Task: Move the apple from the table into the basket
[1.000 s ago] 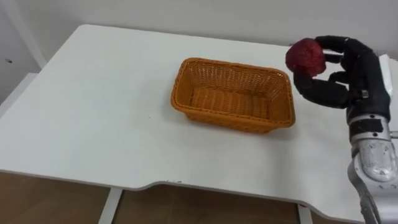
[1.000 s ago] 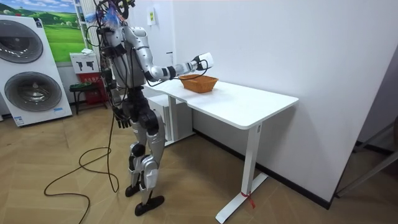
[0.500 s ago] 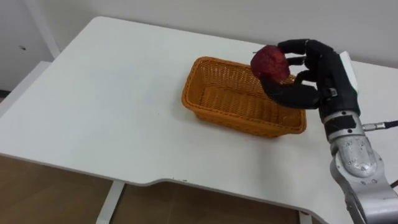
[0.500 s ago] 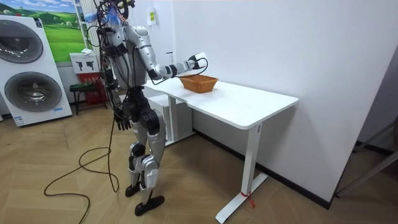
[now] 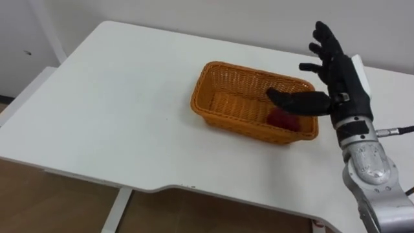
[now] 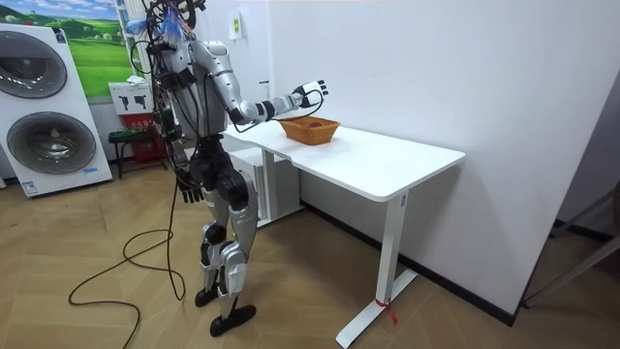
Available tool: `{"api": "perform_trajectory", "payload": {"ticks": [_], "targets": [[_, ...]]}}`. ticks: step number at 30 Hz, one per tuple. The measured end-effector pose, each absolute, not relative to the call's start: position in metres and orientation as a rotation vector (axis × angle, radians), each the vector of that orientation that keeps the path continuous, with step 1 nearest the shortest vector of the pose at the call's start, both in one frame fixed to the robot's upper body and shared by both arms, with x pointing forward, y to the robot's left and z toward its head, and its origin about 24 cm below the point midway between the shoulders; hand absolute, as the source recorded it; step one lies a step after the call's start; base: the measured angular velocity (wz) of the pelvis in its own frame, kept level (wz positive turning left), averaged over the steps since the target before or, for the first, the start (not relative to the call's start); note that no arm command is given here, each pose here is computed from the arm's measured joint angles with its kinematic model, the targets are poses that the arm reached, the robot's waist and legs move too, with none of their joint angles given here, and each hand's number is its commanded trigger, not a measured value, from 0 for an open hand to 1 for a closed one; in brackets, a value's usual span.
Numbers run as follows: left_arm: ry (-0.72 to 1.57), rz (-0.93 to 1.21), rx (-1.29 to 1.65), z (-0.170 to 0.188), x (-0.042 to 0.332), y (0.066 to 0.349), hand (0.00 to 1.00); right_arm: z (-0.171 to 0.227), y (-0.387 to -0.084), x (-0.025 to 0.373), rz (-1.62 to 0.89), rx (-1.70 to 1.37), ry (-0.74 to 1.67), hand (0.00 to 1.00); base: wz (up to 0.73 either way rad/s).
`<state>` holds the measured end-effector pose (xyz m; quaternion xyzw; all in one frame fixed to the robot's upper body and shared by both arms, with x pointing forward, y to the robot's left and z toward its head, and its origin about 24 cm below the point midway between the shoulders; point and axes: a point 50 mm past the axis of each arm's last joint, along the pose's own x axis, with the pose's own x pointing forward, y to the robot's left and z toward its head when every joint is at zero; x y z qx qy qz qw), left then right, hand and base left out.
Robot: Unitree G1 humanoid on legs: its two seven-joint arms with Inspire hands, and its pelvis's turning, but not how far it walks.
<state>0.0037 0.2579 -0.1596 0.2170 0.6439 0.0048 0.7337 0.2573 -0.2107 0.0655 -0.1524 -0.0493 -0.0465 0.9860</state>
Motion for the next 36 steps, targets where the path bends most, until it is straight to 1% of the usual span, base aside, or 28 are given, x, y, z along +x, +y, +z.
{"api": "perform_trajectory", "payload": {"ticks": [9,11,14,20,22,28,33,36], "targets": [[1.425,0.017,0.479,-0.159,0.004,0.259,0.0,0.064,-0.214,0.257,-0.124,-0.306,-0.092,0.0,0.0],[1.421,0.021,0.479,-0.159,0.005,0.259,0.0,0.065,-0.218,0.257,-0.142,-0.308,-0.097,0.0,0.05],[1.423,0.028,0.475,-0.159,0.003,0.26,0.0,0.071,-0.232,0.257,-0.212,-0.308,-0.112,0.0,-0.01],[1.416,0.095,0.448,-0.157,0.001,0.267,0.0,0.088,-0.274,0.249,-0.473,-0.271,-0.168,0.0,-0.04],[1.419,0.137,0.452,-0.155,-0.004,0.271,0.0,0.096,-0.296,0.241,-0.63,-0.264,-0.199,0.0,0.0],[1.412,0.155,0.463,-0.154,-0.004,0.273,0.0,0.107,-0.336,0.221,-0.923,-0.252,-0.243,0.0,-0.13],[1.42,0.163,0.462,-0.154,-0.009,0.273,0.0,0.11,-0.363,0.195,-1.164,-0.254,-0.258,0.0,-0.12],[1.418,0.189,0.449,-0.153,-0.009,0.276,0.0,0.094,-0.38,0.176,-1.281,-0.263,-0.188,0.0,-0.02]]}}
